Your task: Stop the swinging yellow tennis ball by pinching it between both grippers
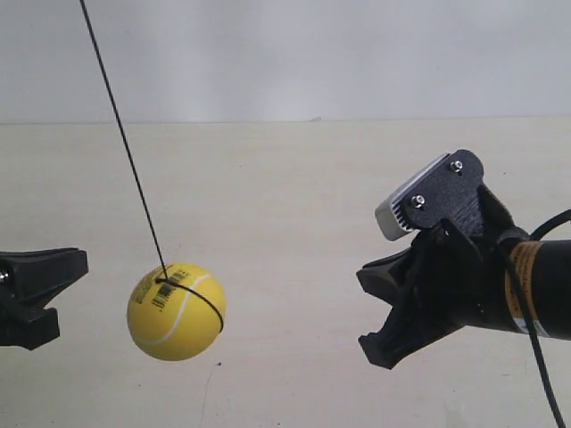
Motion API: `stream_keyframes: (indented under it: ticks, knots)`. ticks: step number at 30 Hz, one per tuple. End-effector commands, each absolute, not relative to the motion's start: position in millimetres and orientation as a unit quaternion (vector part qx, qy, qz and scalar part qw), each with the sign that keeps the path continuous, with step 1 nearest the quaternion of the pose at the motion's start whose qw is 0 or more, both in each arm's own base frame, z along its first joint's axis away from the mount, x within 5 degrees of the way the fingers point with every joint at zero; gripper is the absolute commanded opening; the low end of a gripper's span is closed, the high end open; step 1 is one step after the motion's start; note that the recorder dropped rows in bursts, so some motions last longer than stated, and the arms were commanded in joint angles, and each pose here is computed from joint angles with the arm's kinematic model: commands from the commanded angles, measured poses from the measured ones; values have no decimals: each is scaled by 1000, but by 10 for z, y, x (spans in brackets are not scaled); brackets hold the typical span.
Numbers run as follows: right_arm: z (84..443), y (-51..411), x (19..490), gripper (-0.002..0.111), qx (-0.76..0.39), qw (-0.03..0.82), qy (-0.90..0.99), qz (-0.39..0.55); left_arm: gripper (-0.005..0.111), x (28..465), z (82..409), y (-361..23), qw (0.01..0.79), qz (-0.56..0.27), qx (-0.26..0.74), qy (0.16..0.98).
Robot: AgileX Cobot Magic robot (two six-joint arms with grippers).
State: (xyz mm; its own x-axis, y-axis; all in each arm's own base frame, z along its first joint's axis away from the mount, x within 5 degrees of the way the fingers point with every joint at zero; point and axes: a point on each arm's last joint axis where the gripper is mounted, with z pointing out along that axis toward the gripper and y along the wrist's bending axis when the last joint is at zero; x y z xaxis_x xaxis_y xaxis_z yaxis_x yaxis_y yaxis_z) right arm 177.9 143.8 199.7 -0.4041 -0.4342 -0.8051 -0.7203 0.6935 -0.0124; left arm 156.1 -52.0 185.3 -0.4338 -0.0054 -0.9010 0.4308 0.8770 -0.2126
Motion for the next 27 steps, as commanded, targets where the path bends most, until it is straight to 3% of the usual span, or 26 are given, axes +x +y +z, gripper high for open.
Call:
stream_keyframes:
  ticks: [1, 9, 18, 27]
  knots:
    - [1985, 1391, 1814, 0, -333, 409, 837, 143, 5, 1489, 1913, -427, 527, -174, 95, 827]
    - [2269, 1240, 1721, 0, -304, 459, 825, 125, 5, 1196, 2072, -344, 598, -161, 72, 782]
    - [2723, 989, 1288, 0, -273, 573, 748, 196, 5, 875, 2142, -303, 675, -170, 65, 715]
    - [3032, 614, 782, 0, -216, 678, 657, 249, 5, 744, 2204, -287, 700, -202, 38, 684]
